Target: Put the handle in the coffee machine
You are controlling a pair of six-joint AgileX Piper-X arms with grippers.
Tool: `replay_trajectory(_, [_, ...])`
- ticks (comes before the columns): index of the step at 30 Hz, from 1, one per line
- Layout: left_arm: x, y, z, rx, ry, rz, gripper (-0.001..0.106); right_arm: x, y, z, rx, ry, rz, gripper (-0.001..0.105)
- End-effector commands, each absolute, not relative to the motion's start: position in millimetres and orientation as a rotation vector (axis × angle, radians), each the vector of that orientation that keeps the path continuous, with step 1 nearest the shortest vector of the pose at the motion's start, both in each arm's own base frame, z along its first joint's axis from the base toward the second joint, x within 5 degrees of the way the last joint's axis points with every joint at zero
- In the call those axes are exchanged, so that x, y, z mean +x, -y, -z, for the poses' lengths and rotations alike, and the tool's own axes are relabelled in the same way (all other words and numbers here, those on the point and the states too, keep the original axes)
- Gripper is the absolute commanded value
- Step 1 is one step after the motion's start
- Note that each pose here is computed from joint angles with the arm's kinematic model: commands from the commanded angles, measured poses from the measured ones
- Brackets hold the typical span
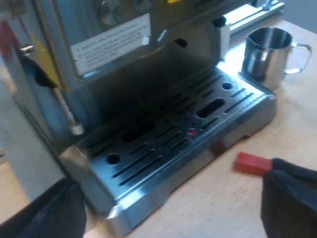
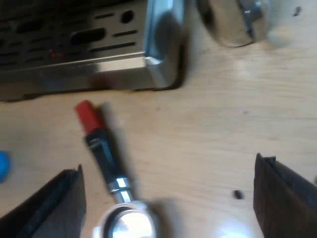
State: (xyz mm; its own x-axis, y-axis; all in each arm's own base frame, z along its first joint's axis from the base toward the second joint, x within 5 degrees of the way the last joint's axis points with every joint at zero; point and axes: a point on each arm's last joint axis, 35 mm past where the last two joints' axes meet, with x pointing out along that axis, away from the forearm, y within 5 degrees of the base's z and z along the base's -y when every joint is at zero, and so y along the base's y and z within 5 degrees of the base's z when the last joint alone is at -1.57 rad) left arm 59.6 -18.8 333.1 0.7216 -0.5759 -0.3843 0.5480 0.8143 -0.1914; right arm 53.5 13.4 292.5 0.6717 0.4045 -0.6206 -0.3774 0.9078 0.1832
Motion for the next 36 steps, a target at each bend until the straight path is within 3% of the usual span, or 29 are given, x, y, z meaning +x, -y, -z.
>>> replay_trajectory(1, [65.2,21.3,-336.2,-0.079,-0.449,0.722,0.076,54.1,-16.9,-298.2,0.112,-0.714,-0.527,0.072])
replay_trajectory(7, [79.7,22.9,-331.9,-0.118,-0.500,0.807,0.080,54.6,-24.5,-296.1,0.145,-0.781,-0.671,0.082])
replay_trajectory(12, [87.3,24.6,-328.8,-0.086,-0.513,0.853,0.080,56.2,-30.8,-293.1,0.161,-0.873,-0.729,0.083])
replay_trajectory(19, [85.2,38.2,-327.6,-0.014,-0.536,0.960,0.080,56.7,-38.7,-290.3,0.188,-0.984,-0.685,0.083])
replay_trajectory(33, [92.4,67.2,-322.2,0.154,-0.578,1.058,0.080,66.2,-73.0,-283.5,0.305,-1.167,-0.532,0.082])
replay_trajectory(35, [95.1,68.5,-320.7,0.153,-0.591,1.057,0.080,67.2,-79.5,-282.0,0.325,-1.186,-0.503,0.082])
replay_trajectory(36, [99.2,70.6,-318.0,0.151,-0.615,1.057,0.080,68.5,-88.6,-280.0,0.382,-1.216,-0.453,0.082])
